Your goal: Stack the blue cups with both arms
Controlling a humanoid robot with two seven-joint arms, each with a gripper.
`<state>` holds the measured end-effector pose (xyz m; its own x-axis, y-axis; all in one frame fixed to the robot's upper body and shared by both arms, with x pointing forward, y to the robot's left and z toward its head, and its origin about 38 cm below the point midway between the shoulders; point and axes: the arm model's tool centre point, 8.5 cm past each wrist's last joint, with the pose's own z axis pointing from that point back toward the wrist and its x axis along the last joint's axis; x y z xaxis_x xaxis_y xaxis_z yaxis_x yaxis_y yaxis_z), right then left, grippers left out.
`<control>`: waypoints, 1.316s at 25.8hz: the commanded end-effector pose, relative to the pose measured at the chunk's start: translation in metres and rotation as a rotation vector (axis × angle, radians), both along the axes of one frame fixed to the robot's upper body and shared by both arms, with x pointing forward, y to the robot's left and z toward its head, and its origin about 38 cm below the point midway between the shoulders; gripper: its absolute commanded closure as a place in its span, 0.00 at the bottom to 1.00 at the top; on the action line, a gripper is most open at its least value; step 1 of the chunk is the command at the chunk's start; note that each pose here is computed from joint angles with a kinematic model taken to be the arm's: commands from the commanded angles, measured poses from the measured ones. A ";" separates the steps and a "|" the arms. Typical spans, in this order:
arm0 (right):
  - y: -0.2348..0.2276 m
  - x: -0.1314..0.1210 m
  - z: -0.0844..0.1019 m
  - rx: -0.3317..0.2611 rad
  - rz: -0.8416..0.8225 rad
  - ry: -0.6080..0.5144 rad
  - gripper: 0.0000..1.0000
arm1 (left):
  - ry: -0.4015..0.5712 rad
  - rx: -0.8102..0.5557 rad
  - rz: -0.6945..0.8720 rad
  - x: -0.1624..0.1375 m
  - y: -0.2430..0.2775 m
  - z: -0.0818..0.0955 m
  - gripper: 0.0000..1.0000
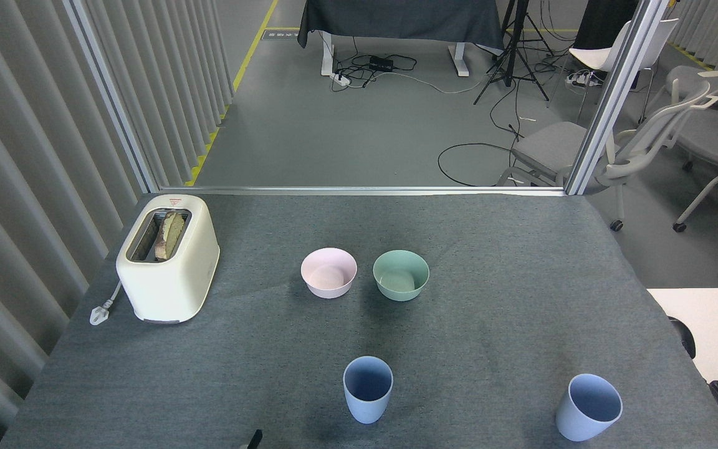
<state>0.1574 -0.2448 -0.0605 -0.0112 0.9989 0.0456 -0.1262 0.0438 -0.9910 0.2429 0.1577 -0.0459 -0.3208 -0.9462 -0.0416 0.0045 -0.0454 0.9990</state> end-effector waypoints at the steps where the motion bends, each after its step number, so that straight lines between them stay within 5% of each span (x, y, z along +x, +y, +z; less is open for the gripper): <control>1: -0.013 -0.001 0.000 -0.017 -0.025 0.011 0.00 | -0.017 0.029 0.083 -0.021 0.036 0.011 0.00; 9: -0.051 0.003 -0.005 -0.054 -0.100 0.022 0.00 | -0.040 0.040 0.178 -0.020 0.074 0.020 0.00; 15: -0.051 0.043 -0.013 -0.041 -0.104 0.023 0.00 | -0.032 0.036 0.186 -0.021 0.076 0.019 0.00; 34: -0.056 0.084 -0.010 -0.051 -0.140 -0.005 0.00 | -0.027 0.035 0.186 -0.022 0.076 0.017 0.00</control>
<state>0.2347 -0.2999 -0.0715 0.1243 0.9922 -0.0083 -0.1272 0.0076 -0.9919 0.2209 0.2334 -0.0287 -0.1392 -0.9869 -0.0814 -0.0123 -0.0805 0.9967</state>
